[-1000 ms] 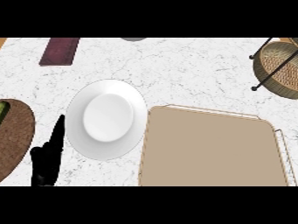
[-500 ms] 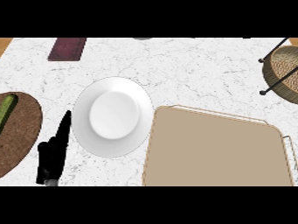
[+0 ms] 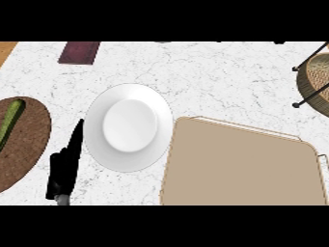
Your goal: Pick the cupcake from the tray and place it in the tiered basket
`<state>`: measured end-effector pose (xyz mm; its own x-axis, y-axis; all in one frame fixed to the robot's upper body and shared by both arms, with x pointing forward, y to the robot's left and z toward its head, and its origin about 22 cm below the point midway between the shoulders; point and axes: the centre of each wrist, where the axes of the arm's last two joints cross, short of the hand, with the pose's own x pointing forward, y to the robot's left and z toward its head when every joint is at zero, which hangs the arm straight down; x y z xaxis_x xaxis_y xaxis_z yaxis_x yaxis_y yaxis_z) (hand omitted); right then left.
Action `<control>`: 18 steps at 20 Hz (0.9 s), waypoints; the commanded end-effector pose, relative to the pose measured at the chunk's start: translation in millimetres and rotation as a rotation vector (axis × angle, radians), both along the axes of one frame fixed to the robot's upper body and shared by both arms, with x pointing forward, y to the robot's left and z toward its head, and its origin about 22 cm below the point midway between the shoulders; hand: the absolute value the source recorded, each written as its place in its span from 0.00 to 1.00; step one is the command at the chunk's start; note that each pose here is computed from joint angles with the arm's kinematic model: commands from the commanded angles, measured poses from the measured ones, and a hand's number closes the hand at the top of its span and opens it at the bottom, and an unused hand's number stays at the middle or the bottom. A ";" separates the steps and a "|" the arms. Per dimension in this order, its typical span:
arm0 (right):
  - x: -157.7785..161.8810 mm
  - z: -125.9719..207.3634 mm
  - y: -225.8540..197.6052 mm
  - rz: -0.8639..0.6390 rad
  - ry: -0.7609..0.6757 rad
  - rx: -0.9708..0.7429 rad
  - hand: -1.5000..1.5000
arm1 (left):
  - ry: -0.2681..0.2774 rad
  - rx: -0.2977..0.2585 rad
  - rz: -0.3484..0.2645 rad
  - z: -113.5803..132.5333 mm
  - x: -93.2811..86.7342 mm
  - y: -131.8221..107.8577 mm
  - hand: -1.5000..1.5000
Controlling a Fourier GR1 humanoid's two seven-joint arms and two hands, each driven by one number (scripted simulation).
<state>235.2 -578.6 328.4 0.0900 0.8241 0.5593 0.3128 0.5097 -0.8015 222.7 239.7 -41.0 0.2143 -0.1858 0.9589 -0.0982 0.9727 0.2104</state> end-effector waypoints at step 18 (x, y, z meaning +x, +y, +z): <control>135.1 -79.3 85.1 0.048 0.118 -0.039 1.00 | 0.033 -0.019 -0.009 -11.3 -3.3 -15.4 0.50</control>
